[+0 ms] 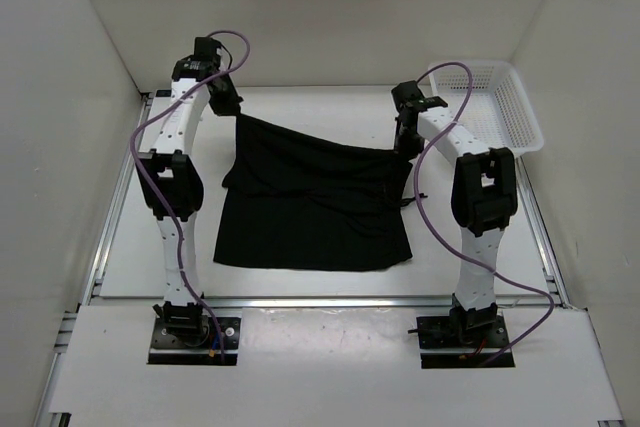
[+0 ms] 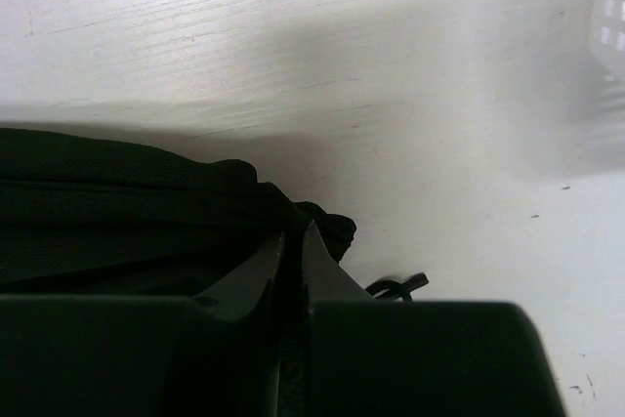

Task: Fold and stack the shorts
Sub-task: Flatten the shorts out

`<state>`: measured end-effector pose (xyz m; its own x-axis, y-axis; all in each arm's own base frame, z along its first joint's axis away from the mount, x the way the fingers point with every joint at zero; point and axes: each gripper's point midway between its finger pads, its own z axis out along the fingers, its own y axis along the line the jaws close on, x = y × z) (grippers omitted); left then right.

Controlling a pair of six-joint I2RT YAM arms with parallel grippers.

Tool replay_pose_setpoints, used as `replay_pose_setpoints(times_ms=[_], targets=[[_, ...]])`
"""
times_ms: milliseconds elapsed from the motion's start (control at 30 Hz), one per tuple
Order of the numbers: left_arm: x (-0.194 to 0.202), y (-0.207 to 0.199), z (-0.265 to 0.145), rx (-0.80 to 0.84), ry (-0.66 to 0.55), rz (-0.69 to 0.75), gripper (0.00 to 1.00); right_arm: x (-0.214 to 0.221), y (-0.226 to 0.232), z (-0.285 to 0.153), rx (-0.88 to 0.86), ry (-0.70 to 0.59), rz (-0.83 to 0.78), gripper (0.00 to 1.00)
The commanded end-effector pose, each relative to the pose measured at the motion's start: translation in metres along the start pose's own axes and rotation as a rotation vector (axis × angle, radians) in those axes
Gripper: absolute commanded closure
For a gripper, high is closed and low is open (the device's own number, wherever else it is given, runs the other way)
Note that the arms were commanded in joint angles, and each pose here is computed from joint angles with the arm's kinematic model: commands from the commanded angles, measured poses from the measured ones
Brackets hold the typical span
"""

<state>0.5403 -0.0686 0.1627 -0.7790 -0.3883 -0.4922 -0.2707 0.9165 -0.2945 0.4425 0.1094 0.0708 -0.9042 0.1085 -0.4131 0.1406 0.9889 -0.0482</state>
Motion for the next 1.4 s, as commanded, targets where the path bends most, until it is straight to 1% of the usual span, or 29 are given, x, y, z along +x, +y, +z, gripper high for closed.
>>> replay_pose_setpoints(times_ms=[0, 133, 267, 300, 367, 400, 433, 500, 533, 567, 600, 633, 667, 700, 733, 767, 800, 867, 900, 967, 1000, 1033, 1067, 1100, 1133, 1233, 1267, 1333, 1367], targets=[[-0.032, -0.016, -0.075, 0.085, -0.143, 0.007, 0.90, -0.024, -0.014, -0.044, 0.006, -0.102, 0.025, 1.00], [-0.032, -0.009, -0.106, 0.074, -0.182, 0.009, 0.90, -0.028, -0.018, -0.064, 0.000, -0.143, 0.046, 1.00], [-0.039, -0.009, -0.109, 0.071, -0.214, 0.019, 0.90, -0.039, -0.019, -0.072, 0.006, -0.177, 0.055, 1.00], [-0.052, -0.010, -0.114, 0.080, -0.249, 0.023, 0.90, -0.043, -0.019, -0.072, 0.011, -0.187, 0.057, 1.00], [-0.058, -0.015, -0.091, 0.097, -0.231, 0.025, 0.90, -0.062, -0.014, -0.073, 0.009, -0.223, 0.076, 1.00], [-0.073, -0.023, -0.097, 0.117, -0.275, 0.028, 0.90, -0.069, -0.014, -0.073, 0.017, -0.237, 0.080, 1.00], [-0.075, -0.023, -0.071, 0.118, -0.255, 0.028, 0.90, -0.075, -0.011, -0.072, 0.013, -0.245, 0.083, 1.00], [-0.101, -0.029, -0.061, 0.146, -0.333, 0.028, 0.90, -0.099, -0.002, -0.064, 0.004, -0.302, 0.110, 1.00], [-0.108, -0.032, -0.052, 0.160, -0.354, 0.013, 0.90, -0.104, 0.001, -0.059, 0.002, -0.305, 0.111, 0.94], [-0.104, -0.030, -0.015, 0.161, -0.321, 0.003, 0.85, -0.117, 0.007, -0.054, -0.006, -0.324, 0.117, 0.86], [-0.104, -0.032, -0.002, 0.174, -0.311, -0.009, 0.74, -0.115, 0.011, -0.053, -0.018, -0.301, 0.123, 0.74], [-0.110, -0.041, -0.003, 0.215, -0.325, -0.025, 0.36, -0.117, 0.014, -0.054, -0.033, -0.299, 0.122, 0.41], [-0.106, -0.040, 0.013, 0.243, -0.295, -0.025, 0.24, -0.114, 0.018, -0.058, -0.062, -0.289, 0.118, 0.30], [-0.106, -0.040, 0.013, 0.245, -0.293, -0.038, 0.16, -0.114, 0.024, -0.061, -0.075, -0.303, 0.111, 0.23], [-0.103, -0.037, 0.015, 0.230, -0.286, -0.042, 0.04, -0.116, 0.019, -0.076, -0.076, -0.334, 0.108, 0.21], [-0.107, -0.039, -0.002, 0.231, -0.307, -0.041, 0.00, -0.114, 0.017, -0.081, -0.079, -0.339, 0.109, 0.21], [-0.108, -0.037, -0.010, 0.221, -0.314, -0.043, 0.00, -0.104, 0.015, -0.076, -0.072, -0.323, 0.105, 0.21], [-0.104, -0.025, -0.018, 0.191, -0.302, -0.035, 0.00, -0.098, 0.005, -0.094, -0.067, -0.342, 0.111, 0.21], [-0.113, -0.023, -0.049, 0.187, -0.348, -0.026, 0.00, -0.087, 0.002, -0.090, -0.058, -0.322, 0.105, 0.21], [-0.098, -0.012, -0.057, 0.144, -0.321, -0.010, 0.00, -0.079, -0.005, -0.108, -0.065, -0.339, 0.110, 0.21], [-0.103, -0.010, -0.092, 0.126, -0.377, -0.002, 0.00, -0.063, -0.010, -0.102, -0.051, -0.305, 0.101, 0.23], [-0.099, -0.006, -0.102, 0.111, -0.382, -0.005, 0.00, -0.058, -0.015, -0.114, -0.057, -0.320, 0.105, 0.24], [-0.077, 0.006, -0.095, 0.070, -0.323, -0.002, 0.01, -0.049, -0.017, -0.115, -0.065, -0.307, 0.110, 0.27], [-0.070, 0.008, -0.124, 0.067, -0.339, -0.002, 0.02, -0.030, -0.019, -0.116, -0.084, -0.276, 0.100, 0.29], [-0.056, 0.013, -0.130, 0.056, -0.316, -0.004, 0.04, -0.017, -0.019, -0.115, -0.096, -0.245, 0.102, 0.30], [0.016, 0.039, -0.137, 0.011, -0.173, -0.057, 0.07, 0.036, -0.020, -0.105, -0.140, -0.127, 0.119, 0.35], [0.066, 0.055, -0.116, -0.018, -0.043, -0.112, 0.09, 0.052, -0.012, -0.109, -0.210, -0.084, 0.124, 0.35], [0.108, 0.063, -0.123, -0.002, 0.015, -0.156, 0.09, 0.091, -0.007, -0.094, -0.251, 0.015, 0.147, 0.33], [0.162, 0.080, -0.105, -0.046, 0.149, -0.191, 0.09, 0.100, -0.007, -0.090, -0.273, 0.043, 0.165, 0.31]])
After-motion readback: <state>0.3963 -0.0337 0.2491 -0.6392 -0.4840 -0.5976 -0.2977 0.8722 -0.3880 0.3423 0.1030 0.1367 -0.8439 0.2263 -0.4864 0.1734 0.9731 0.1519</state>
